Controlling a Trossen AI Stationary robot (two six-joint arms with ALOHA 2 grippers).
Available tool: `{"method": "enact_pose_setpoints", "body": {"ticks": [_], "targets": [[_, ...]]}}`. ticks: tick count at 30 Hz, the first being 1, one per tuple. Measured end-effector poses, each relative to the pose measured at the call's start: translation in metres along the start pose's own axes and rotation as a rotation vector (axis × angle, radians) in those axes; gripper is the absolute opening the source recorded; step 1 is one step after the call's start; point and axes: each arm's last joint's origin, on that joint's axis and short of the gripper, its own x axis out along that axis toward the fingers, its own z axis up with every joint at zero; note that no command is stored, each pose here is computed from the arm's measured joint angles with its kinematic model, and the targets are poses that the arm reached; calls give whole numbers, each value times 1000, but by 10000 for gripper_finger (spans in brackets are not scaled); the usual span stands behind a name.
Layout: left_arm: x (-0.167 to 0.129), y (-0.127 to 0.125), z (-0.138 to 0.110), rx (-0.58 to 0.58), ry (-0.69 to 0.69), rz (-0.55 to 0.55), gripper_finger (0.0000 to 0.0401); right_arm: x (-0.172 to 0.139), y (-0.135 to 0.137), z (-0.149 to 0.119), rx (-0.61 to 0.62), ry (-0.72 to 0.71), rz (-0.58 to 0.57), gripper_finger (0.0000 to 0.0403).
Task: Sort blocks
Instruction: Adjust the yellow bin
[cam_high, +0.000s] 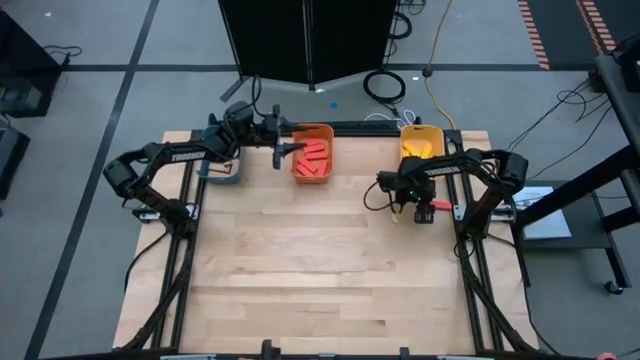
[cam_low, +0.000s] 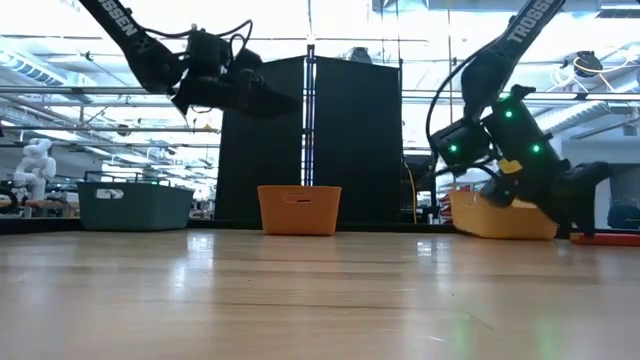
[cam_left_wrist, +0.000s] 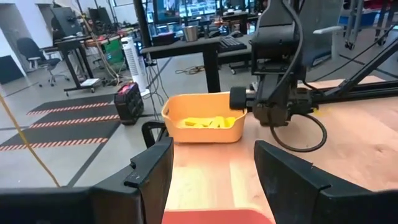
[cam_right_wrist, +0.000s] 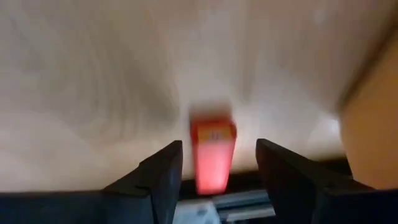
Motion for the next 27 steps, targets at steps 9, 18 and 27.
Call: {"method": "enact_pose_setpoints", "body": {"ticks": [9, 18, 27], "targets": [[5, -6, 2, 3, -7, -26, 221, 18, 5, -4, -74, 14, 20, 198], [5, -6, 2, 8, -12, -24, 221, 22, 6, -6, -56, 19, 33, 198], [5, -6, 2, 7, -12, -24, 221, 21, 7, -5, -52, 17, 34, 199]]}}
